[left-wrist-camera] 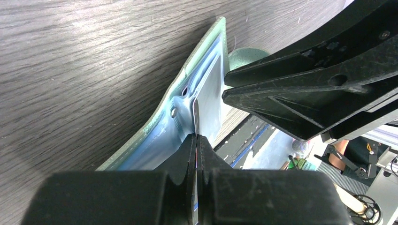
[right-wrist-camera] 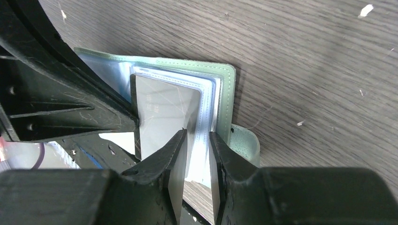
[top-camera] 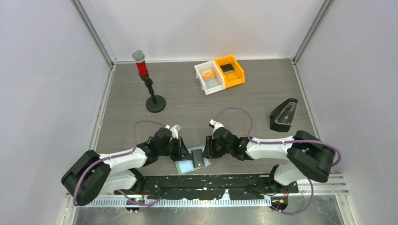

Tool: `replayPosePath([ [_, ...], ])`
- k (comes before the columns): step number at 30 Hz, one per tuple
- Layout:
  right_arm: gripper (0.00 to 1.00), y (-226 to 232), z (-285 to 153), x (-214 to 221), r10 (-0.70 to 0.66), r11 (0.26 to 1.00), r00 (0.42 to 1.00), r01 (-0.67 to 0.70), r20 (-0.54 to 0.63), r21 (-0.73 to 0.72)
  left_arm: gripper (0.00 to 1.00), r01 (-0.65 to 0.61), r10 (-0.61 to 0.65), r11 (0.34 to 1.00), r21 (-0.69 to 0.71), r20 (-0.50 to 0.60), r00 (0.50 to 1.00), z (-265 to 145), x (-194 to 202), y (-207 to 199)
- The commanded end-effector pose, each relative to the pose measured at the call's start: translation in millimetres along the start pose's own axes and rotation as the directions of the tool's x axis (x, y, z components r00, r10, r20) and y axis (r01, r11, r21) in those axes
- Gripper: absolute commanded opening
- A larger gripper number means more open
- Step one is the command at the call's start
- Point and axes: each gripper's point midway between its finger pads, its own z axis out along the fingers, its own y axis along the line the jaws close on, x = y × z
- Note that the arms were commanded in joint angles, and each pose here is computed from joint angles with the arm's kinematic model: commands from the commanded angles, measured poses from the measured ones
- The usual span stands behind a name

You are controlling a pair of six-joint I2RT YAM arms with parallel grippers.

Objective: Take the credit cards out of the card holder
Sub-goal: Remove the credit card from the card holder.

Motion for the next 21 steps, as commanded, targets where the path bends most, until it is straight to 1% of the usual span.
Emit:
replayPosePath([
  [1,0.31,13,5,-11,-0.017,1.0,1.0,0.017,0.004,-0.025,0.0,-0.048,0.048,0.997,0.058,0.012,0.999,2,-8,-16],
  [7,0.31,-5,11,-7,-0.022,0.999,1.0,0.022,-0.008,0.045,0.0,-0.045,0.045,0.997,0.058,-0.003,0.999,5,-5,-14],
  [12,0.28,-25,16,4,0.0,0.994,0.999,0.004,-0.042,0.113,0.0,-0.027,0.028,0.999,0.047,-0.017,0.999,6,-1,-9],
  [17,0.27,-45,12,3,0.027,0.986,0.999,-0.024,-0.018,0.165,0.0,-0.035,0.035,0.999,0.039,-0.02,0.999,5,-1,-7],
  [21,0.27,-51,10,1,0.041,0.983,0.999,-0.038,-0.014,0.18,0.0,-0.051,0.053,0.998,0.038,-0.042,0.998,3,0,-12],
])
